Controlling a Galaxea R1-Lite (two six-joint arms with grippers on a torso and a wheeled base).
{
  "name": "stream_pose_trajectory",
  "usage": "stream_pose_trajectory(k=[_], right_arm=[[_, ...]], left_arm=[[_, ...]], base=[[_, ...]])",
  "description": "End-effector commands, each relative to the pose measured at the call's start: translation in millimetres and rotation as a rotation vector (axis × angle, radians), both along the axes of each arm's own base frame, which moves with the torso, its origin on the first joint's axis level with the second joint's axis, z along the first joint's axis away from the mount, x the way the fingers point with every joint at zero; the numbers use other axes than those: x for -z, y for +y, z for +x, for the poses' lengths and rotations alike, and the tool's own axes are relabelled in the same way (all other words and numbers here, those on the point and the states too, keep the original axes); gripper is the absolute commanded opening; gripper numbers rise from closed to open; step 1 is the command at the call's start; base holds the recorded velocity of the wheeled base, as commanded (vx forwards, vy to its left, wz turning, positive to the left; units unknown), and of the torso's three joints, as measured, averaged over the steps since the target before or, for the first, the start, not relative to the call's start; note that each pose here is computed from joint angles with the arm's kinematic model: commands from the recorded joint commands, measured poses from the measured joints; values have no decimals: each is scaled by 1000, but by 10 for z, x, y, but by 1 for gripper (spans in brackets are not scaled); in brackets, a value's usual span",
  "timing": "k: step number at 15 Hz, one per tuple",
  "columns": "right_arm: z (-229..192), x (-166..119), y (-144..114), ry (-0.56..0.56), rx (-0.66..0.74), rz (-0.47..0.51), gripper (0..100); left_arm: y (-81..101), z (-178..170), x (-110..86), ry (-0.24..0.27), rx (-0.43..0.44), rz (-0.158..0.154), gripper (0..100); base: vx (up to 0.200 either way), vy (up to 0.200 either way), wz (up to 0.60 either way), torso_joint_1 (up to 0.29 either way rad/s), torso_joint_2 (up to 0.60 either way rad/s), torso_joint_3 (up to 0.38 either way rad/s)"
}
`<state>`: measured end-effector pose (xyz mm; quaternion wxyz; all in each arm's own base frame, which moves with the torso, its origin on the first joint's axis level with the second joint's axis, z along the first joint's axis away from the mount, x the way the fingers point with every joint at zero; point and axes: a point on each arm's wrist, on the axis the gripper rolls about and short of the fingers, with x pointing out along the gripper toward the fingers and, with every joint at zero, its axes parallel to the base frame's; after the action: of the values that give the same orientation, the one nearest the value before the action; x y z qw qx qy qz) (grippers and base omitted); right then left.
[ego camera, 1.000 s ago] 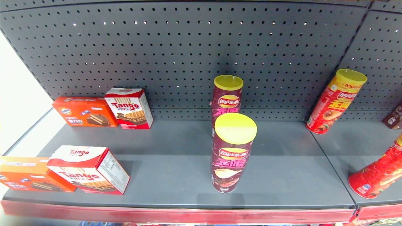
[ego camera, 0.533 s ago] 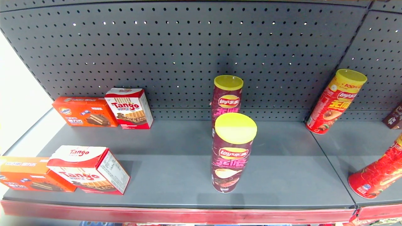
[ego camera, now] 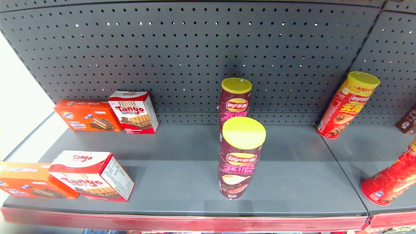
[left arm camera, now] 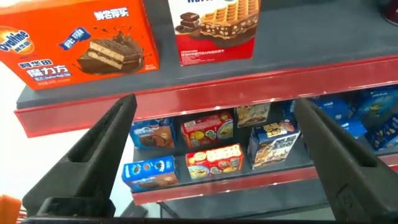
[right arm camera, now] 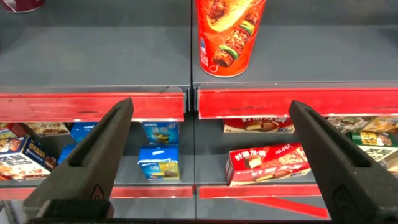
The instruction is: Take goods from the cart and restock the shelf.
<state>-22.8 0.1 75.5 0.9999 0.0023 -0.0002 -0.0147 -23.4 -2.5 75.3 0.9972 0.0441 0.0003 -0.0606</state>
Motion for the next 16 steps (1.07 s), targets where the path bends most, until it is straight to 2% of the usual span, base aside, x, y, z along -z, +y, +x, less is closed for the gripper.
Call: stream_pose_trajectory(k=[1,3,6,8,9,16], right_arm=[[0,0,0,0,1,0,100],[0,0,1,0,-5,0,100],[0,0,2,0,-11,0,100],[0,0,2,0,-11,0,100],[0,0,2,0,-11,0,100],[0,0,2,0,-11,0,100]], left_arm=[[0,1,-2,2,0,0,100],[1,2,2,4,-6,-9,100],[0,3,3,2,-1,-4,100],[1,2,0,3,-3,-9,100],[0,2,0,3,-5,-9,100],[2,2,0,4,-12,-19,100]], base=[[0,0,0,0,0,0],[0,0,0,0,0,0],[0,0,0,0,0,0],[0,0,0,0,0,0],[0,-200,0,2,2,7],[0,0,0,0,0,0]])
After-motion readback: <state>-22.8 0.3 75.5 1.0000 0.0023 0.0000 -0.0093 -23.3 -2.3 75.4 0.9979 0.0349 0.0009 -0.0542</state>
